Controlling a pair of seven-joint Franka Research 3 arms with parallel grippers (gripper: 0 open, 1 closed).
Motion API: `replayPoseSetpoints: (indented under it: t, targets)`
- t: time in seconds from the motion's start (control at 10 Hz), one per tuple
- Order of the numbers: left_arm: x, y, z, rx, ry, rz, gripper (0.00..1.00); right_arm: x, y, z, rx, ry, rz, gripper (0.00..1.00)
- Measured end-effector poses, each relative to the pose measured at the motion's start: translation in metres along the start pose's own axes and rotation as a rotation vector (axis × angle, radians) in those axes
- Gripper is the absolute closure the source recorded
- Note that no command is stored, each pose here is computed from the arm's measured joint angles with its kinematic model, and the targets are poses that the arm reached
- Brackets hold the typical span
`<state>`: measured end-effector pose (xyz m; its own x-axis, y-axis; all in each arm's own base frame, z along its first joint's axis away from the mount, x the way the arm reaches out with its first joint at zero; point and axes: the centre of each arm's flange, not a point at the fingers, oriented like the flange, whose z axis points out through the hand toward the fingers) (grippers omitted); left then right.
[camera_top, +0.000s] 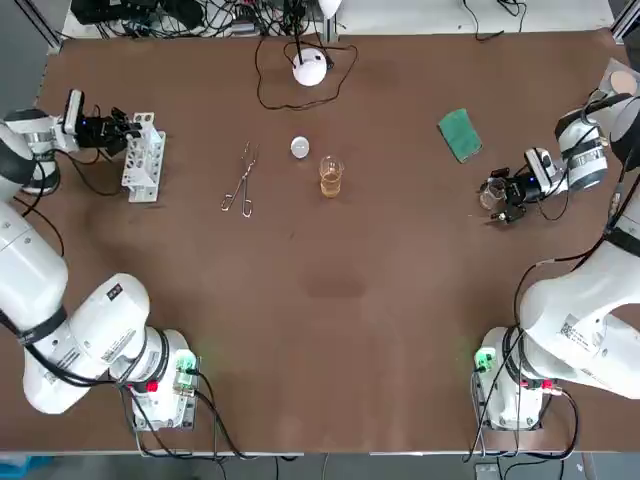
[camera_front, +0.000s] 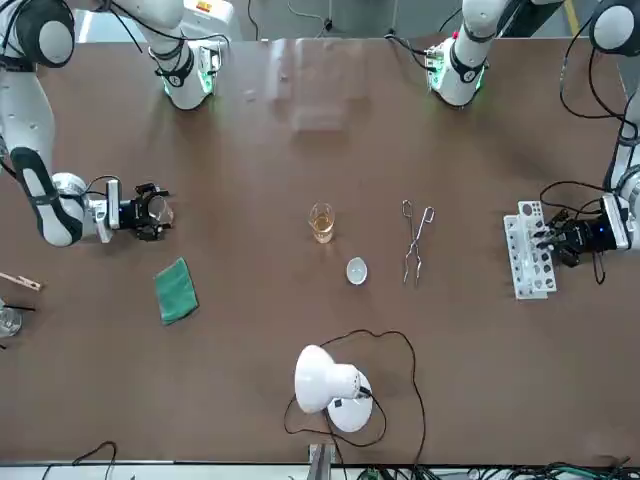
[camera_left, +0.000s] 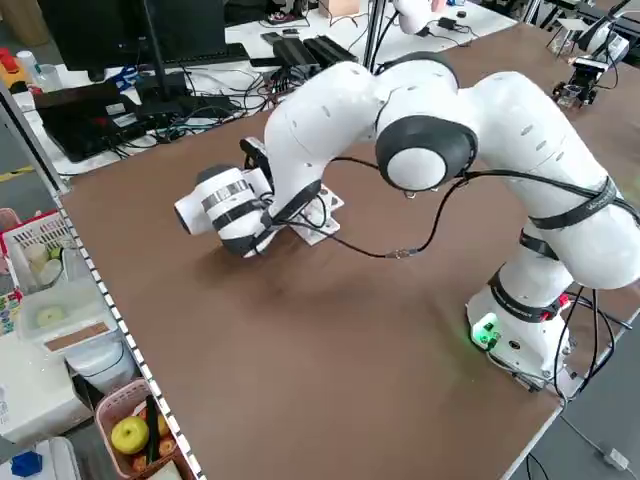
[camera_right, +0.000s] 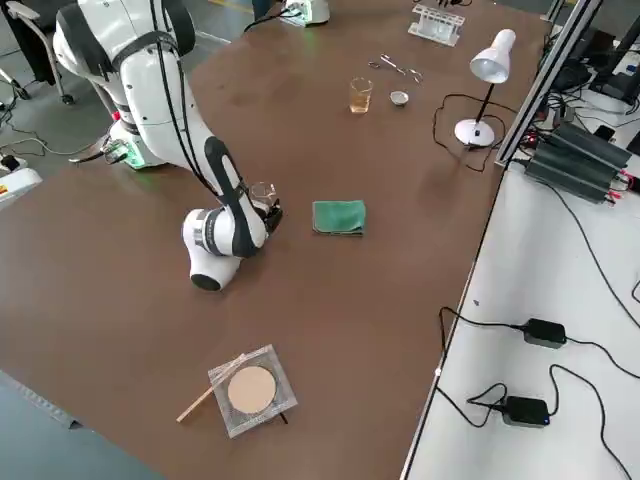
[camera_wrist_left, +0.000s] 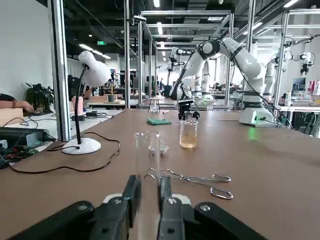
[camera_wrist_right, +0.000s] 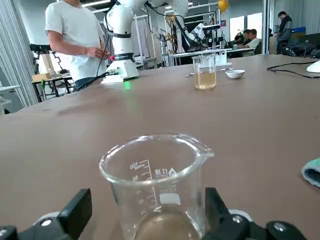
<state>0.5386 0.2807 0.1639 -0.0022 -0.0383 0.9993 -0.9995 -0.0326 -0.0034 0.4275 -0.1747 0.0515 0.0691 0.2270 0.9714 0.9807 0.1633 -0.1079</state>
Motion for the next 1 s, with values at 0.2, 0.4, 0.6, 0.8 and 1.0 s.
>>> replayPoseSetpoints:
  t: [0.2,0.4,0.6,0.8,1.0]
  targets:
    - [0.008,-0.001,0.001,-0.009,0.001,0.006,0.79,0.000,0.000,0.000,0.001,0.000,-0.001,0.05]
    - [0.019,-0.003,0.001,-0.019,0.002,0.003,0.79,0.000,0.000,0.001,0.001,0.000,-0.001,0.19]
    - [0.031,-0.005,0.002,-0.029,0.000,0.001,0.79,0.000,0.001,0.001,0.002,0.001,-0.002,0.35]
    - [0.040,-0.007,0.002,-0.036,-0.001,0.008,0.79,0.001,0.001,0.002,0.003,0.001,-0.003,0.39]
    - [0.049,-0.008,0.004,-0.045,0.000,0.013,0.79,0.001,0.002,0.003,0.006,0.001,-0.003,0.45]
